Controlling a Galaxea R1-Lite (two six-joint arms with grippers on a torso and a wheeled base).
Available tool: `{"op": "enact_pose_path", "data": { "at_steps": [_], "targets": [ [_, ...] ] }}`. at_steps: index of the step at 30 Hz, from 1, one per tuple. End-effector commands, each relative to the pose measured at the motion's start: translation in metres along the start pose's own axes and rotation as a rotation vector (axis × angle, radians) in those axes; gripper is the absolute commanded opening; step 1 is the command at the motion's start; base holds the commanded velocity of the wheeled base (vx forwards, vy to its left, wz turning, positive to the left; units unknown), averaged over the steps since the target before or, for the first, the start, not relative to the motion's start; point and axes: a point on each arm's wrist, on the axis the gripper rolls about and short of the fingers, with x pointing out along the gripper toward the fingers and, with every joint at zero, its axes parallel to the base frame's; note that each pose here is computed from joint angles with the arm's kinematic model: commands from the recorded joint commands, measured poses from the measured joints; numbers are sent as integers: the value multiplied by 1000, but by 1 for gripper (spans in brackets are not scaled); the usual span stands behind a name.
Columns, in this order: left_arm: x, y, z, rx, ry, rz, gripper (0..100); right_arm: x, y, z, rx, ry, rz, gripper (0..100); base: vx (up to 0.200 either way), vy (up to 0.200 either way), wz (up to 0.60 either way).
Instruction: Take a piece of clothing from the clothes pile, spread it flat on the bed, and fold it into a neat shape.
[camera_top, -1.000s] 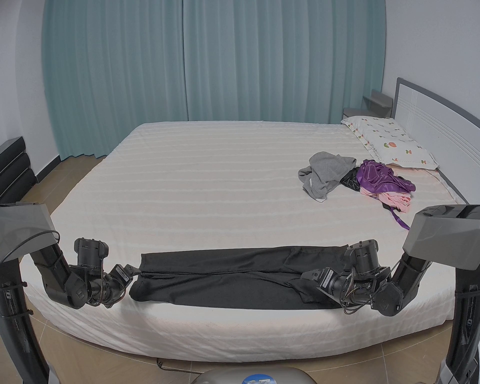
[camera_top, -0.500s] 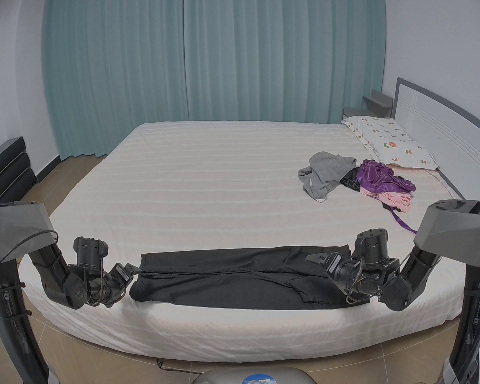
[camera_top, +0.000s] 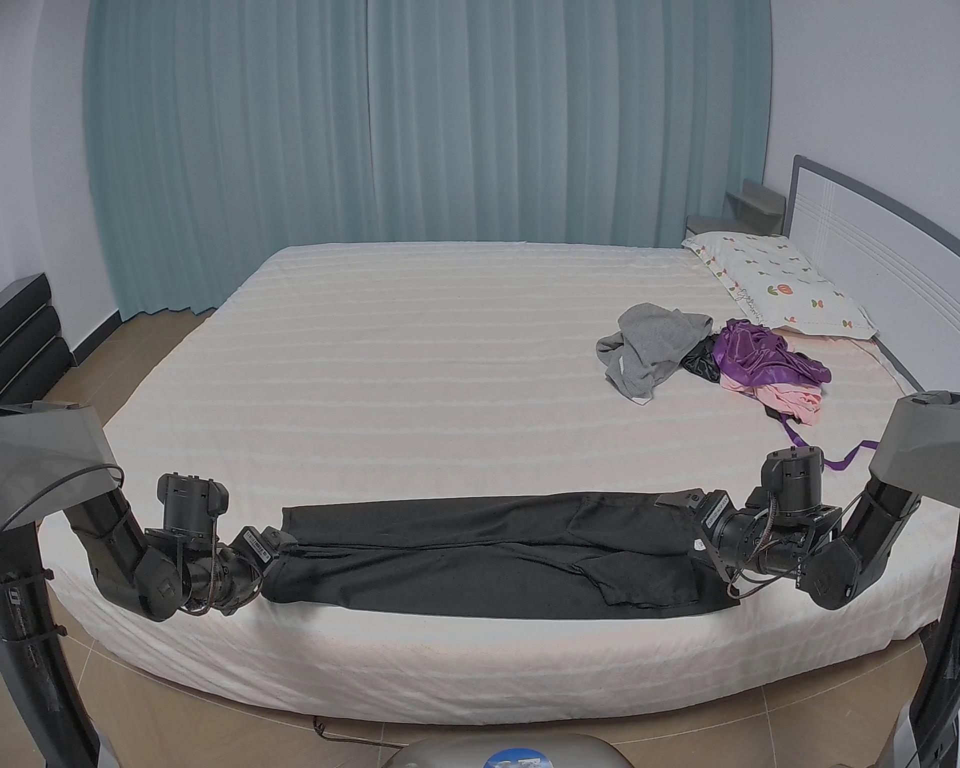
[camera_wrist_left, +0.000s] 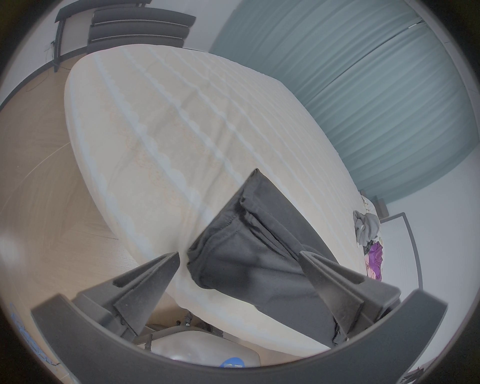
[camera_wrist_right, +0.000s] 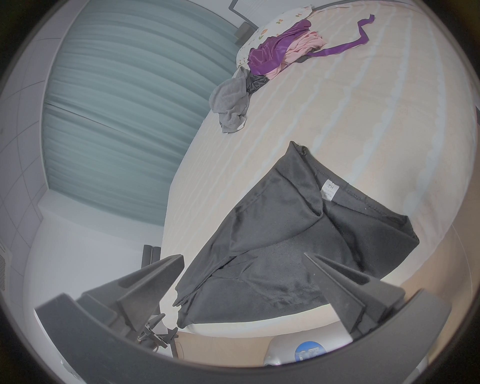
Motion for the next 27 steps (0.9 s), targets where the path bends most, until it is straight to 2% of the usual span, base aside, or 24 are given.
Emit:
{"op": "enact_pose_path", "data": {
  "at_steps": [1,11,20,27],
  "targets": [
    [2,-3,-1,5,2,-11,100,1,-3,0,3,3,-10,100,0,0,0],
    [0,-8,3,4,-15,-29,100,7,-10,-1,6,2,-16,100,0,0,0],
    [2,-9,4,6,-14,-32,100,7,-11,0,5,-3,-21,100,200,0,0],
    [0,-14,-1,20,-3,-47,100,7,-12,1,7,-5,-20,100,0,0,0]
  ]
}}
